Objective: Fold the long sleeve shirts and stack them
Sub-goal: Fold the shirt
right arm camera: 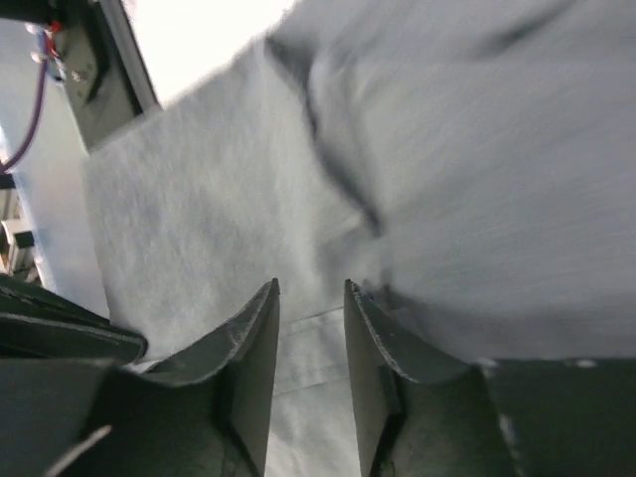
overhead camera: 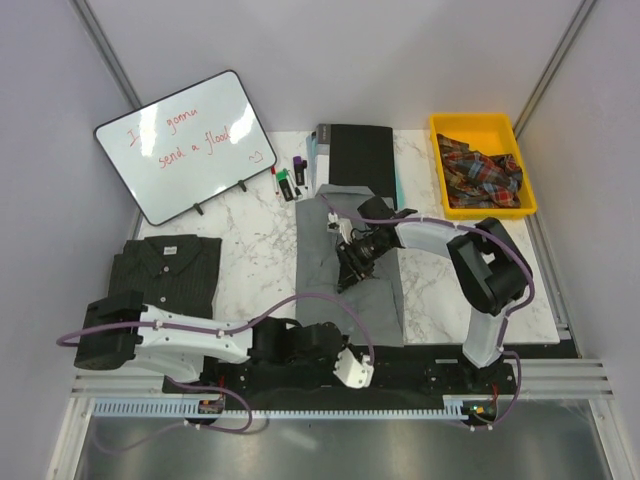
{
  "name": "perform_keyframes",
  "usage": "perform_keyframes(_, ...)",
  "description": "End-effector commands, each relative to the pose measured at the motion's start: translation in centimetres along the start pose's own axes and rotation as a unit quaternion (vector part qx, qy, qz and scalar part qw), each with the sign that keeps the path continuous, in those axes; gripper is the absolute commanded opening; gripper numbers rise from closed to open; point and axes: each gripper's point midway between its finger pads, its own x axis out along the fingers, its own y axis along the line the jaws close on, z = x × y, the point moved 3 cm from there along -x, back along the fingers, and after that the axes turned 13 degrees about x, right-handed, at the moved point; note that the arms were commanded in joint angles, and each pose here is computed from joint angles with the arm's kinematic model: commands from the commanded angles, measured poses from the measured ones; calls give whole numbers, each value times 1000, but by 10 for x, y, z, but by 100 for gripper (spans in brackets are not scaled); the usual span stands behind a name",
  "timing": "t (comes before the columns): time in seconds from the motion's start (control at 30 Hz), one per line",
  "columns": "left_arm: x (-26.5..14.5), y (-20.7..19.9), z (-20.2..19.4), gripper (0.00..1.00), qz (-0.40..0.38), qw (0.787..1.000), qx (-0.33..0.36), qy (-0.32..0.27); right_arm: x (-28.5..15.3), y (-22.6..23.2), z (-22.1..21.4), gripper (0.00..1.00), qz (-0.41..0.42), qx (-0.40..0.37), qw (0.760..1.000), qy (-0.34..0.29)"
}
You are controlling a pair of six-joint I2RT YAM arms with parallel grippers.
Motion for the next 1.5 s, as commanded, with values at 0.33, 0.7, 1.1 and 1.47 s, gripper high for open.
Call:
perform_keyframes(0.33,-58,-28,72,2,-201,963,-162,-80,-118,-45,125,64,-134,-75,982,-111)
perform_keyframes(0.7,-67,-16,76,2,-203,958,-181,-89,-91,-90,141,58,-124,-81,985,-90)
perform_keyframes(1.1,-57,59,45,2,-125,975,-158,-96,-60,-95,117,40,-97,-84,991,-48)
perform_keyframes(1.47,18,166,-87,2,33,998,-52,-17,-61,-86,107,35,-77,-95,992,-37)
